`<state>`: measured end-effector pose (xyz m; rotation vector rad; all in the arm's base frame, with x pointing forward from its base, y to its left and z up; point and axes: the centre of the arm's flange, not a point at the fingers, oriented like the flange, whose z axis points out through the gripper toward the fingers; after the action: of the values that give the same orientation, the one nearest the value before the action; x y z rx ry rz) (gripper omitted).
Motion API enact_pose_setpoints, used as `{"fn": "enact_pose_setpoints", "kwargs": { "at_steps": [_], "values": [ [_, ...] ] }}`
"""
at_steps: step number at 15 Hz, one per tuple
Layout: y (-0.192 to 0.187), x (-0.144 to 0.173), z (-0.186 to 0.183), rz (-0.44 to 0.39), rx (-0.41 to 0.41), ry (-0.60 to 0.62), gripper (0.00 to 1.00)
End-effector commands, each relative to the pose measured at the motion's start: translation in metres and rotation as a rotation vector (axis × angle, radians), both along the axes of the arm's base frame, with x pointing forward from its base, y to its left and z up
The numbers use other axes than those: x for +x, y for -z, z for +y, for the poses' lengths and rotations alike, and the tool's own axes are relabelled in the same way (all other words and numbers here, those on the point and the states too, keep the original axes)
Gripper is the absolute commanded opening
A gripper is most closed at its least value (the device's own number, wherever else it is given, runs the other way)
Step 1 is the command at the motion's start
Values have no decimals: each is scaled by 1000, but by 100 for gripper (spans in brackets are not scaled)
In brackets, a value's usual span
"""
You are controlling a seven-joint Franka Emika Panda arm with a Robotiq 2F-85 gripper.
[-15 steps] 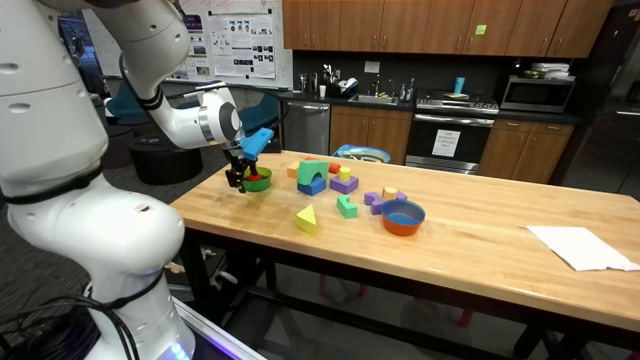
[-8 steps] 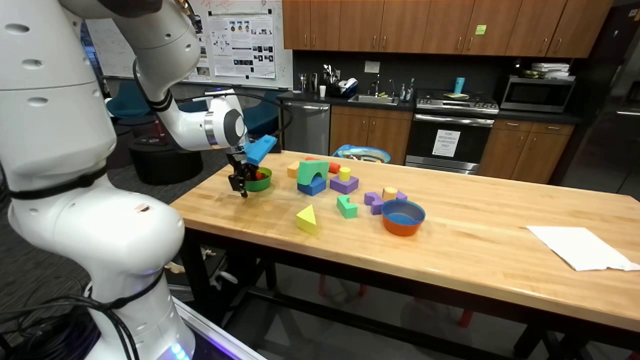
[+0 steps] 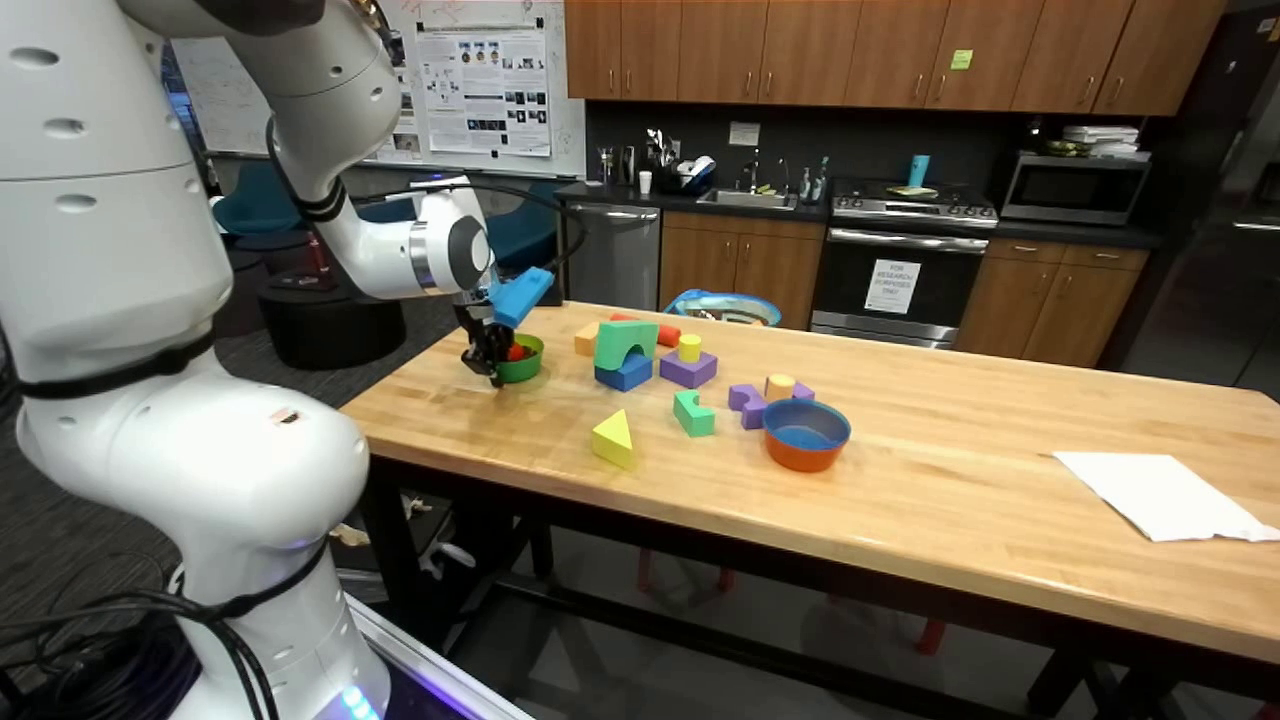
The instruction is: Put the blue bowl inside the orange one, put the green block on the left on top of the blue block and put the orange bowl inside the other plastic bowls
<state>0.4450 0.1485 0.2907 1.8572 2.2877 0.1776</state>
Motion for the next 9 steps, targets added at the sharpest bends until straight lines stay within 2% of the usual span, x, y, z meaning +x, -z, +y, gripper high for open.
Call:
{"fn": "enact_pose_setpoints", "kwargs": {
  "at_steps": [1, 9],
  "values": [
    [-2, 4, 2, -9, -6, -4, 1],
    [-4, 6, 1, -22, -5, 2, 3]
  ]
}}
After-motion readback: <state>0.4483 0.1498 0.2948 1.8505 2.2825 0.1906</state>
